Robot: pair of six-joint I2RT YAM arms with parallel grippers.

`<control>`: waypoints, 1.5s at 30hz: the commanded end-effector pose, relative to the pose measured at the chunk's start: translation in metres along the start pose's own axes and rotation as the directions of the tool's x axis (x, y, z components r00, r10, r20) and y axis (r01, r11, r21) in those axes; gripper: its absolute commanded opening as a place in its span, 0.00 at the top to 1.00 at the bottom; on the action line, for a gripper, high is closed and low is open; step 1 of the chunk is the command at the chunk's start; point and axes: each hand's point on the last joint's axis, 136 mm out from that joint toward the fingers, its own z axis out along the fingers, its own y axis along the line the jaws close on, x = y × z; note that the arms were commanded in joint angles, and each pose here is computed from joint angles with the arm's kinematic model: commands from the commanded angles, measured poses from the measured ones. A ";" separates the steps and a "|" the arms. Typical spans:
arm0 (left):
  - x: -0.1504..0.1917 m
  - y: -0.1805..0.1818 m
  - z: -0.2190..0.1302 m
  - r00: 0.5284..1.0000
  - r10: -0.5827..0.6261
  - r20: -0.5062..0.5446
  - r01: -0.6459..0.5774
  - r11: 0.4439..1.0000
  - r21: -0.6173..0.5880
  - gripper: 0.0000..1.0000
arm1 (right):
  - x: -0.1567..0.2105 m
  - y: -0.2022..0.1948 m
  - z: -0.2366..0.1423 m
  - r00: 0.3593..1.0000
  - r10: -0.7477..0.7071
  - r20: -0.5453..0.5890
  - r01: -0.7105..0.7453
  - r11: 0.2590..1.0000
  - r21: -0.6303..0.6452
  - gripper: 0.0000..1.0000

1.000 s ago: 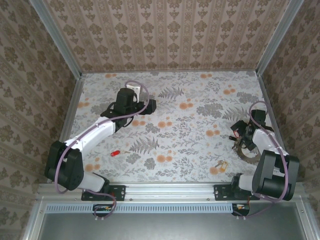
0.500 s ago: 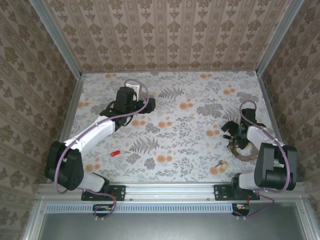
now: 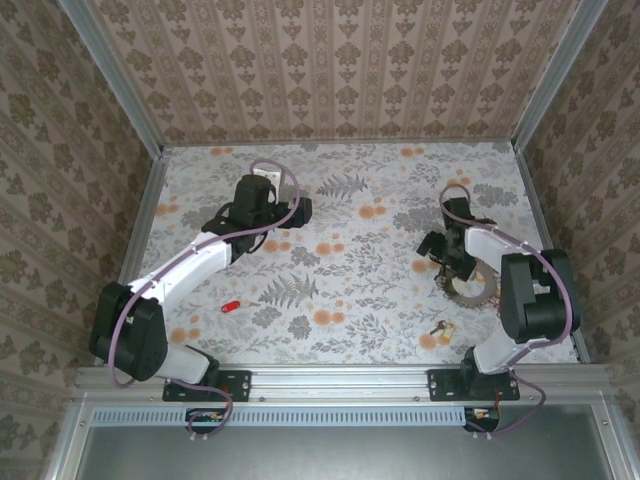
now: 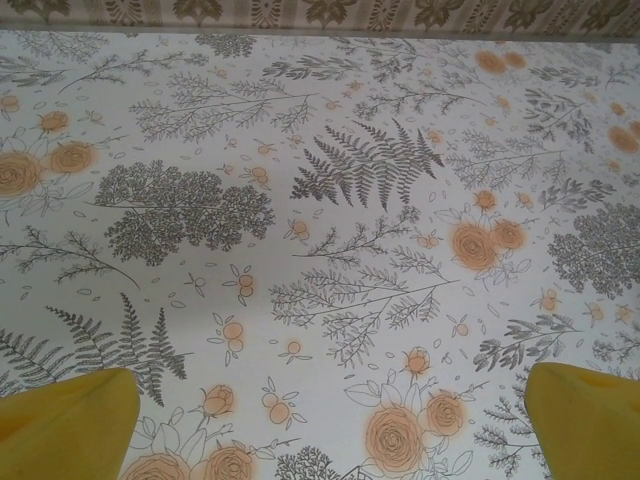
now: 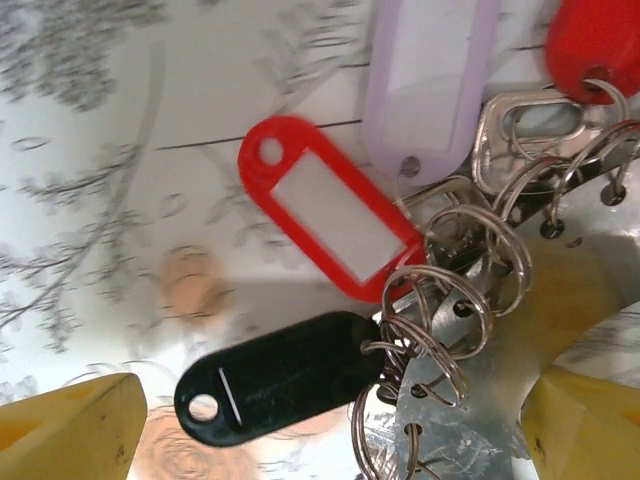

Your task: Put the keys on the keyring

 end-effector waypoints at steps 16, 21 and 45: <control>-0.001 0.017 -0.022 0.998 -0.036 0.044 0.040 0.995 -0.096 0.00 | 0.074 0.144 0.006 0.927 -0.355 -0.122 0.309 0.906 -0.289 0.06; -0.002 0.029 -0.030 0.996 -0.056 0.073 0.067 0.985 -0.157 0.00 | 0.102 0.175 0.003 0.859 -0.490 -0.149 0.398 0.822 -0.407 0.09; 0.057 -0.063 0.038 0.953 -0.099 -0.288 0.154 0.973 0.175 0.36 | 0.025 0.123 -0.034 0.967 -0.257 -0.006 0.215 0.820 -0.530 0.34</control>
